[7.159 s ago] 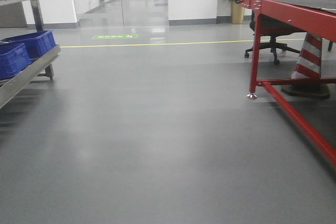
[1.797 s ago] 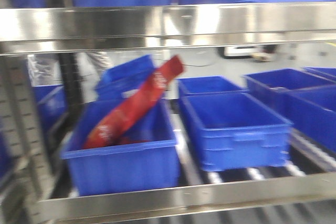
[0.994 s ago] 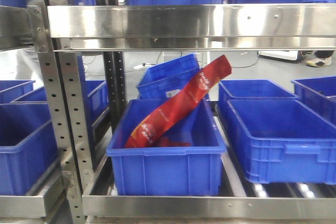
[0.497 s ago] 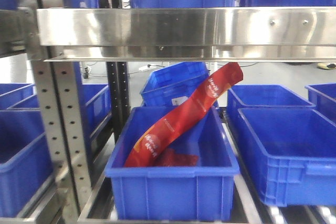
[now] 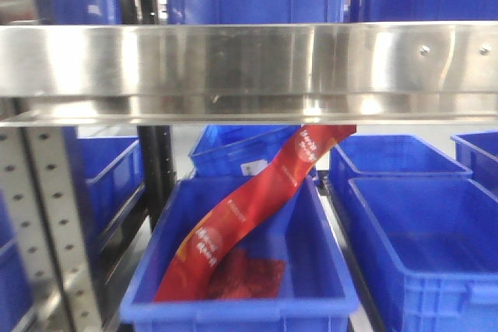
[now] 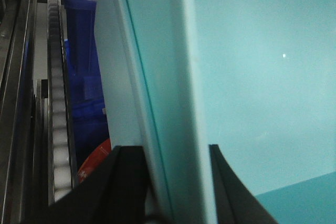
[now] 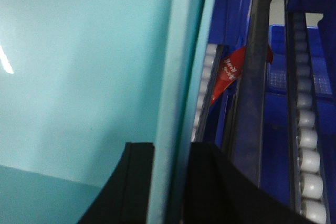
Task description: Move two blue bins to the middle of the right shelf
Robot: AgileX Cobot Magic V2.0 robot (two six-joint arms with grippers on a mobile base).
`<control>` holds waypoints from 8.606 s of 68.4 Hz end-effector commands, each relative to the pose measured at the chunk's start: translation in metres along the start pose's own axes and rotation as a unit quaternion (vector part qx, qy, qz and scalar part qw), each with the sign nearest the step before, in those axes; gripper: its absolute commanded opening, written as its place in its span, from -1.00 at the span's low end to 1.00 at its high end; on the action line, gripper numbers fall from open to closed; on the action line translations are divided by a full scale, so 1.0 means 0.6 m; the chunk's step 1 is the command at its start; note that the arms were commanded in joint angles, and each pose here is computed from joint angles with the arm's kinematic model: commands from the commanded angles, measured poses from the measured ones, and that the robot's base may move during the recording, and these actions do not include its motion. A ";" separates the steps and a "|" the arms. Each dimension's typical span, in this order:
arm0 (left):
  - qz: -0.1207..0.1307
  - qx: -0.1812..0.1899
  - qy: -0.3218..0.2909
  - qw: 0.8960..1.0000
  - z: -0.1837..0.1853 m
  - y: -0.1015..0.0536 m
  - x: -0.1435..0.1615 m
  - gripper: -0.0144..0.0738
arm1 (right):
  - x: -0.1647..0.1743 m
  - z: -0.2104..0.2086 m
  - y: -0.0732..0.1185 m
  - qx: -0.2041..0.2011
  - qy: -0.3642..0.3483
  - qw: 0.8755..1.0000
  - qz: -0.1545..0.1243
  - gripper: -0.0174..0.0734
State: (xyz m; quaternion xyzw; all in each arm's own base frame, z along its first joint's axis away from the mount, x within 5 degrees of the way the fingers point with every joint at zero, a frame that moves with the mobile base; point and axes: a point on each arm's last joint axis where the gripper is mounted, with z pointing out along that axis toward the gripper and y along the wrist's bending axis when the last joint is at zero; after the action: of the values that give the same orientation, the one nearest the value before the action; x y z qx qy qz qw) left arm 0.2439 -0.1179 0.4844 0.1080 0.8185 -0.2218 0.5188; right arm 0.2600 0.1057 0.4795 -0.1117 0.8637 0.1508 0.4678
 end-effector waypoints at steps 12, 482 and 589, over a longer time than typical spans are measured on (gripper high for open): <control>-0.020 0.029 -0.071 0.997 -0.027 -0.014 -0.028 -0.92 | -0.017 -0.017 -0.002 0.006 -0.050 0.999 -0.019 -0.96; 0.109 -0.169 -0.229 0.952 -0.172 0.149 0.538 -0.92 | 0.450 -0.145 -0.068 0.014 -0.243 0.969 -0.051 -0.97; 0.109 -0.169 -0.229 0.952 -0.172 0.149 0.538 -0.92 | 0.569 -0.095 -0.119 0.164 -0.314 0.935 0.002 -0.97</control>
State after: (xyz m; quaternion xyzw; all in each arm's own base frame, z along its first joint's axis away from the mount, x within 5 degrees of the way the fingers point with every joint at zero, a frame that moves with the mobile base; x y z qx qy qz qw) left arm 0.0565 -0.0078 0.2078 0.0567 0.6935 -0.0405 0.7171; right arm 0.0570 0.0019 0.2083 0.0192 0.7083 0.0392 0.7045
